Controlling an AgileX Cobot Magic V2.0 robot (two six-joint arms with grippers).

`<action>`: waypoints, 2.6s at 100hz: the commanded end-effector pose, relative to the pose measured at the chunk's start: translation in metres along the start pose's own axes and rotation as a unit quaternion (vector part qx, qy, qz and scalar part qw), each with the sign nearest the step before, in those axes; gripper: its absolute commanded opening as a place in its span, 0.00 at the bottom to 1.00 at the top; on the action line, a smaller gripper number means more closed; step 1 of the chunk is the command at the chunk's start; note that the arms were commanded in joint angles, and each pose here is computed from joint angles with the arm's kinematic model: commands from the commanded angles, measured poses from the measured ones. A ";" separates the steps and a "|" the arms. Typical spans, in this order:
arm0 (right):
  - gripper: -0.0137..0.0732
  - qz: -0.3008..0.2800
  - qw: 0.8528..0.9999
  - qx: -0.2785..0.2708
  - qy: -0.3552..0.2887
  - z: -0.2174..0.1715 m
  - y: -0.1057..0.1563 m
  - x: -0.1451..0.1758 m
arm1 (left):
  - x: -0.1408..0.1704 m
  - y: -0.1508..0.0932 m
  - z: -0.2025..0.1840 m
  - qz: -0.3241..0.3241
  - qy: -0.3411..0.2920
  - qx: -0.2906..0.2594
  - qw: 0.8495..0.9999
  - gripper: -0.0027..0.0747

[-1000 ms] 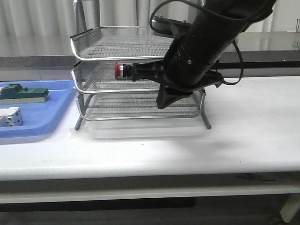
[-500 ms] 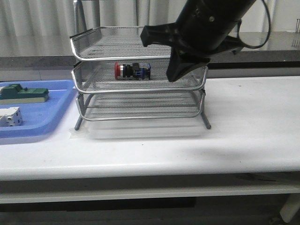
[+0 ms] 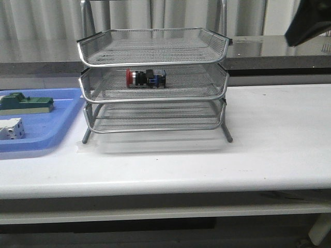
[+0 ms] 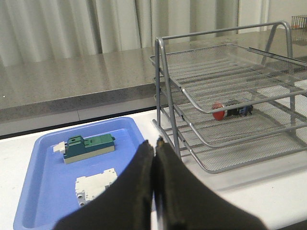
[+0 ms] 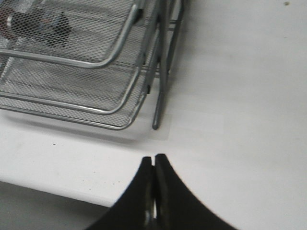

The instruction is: Place button on rack with both arms

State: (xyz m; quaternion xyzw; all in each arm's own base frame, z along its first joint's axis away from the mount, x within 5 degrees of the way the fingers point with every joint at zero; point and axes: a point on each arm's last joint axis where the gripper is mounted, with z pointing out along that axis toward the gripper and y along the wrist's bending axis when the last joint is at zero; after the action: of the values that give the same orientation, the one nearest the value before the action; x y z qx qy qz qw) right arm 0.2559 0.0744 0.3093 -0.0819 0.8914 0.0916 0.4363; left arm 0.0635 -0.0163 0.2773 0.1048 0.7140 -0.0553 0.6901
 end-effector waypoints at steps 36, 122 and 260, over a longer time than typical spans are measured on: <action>0.09 0.009 0.988 0.033 -0.149 -0.096 -0.019 0.035 | -0.016 0.003 -0.002 -0.012 -0.049 -0.014 0.999 0.01; 0.09 0.003 0.975 0.030 -0.219 -0.145 -0.016 0.059 | -0.016 0.003 -0.002 -0.012 -0.049 -0.014 0.999 0.01; 0.09 -0.007 0.929 0.068 -0.363 -0.115 -0.030 0.202 | -0.016 0.003 -0.002 -0.012 -0.049 -0.014 0.999 0.01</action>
State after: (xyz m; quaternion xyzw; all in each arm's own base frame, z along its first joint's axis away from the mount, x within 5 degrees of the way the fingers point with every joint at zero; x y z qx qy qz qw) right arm 0.0546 0.0057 0.2023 -0.0155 0.7290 0.0569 0.6820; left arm 0.0634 -0.0162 0.2775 0.1044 0.7129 -0.0551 0.6912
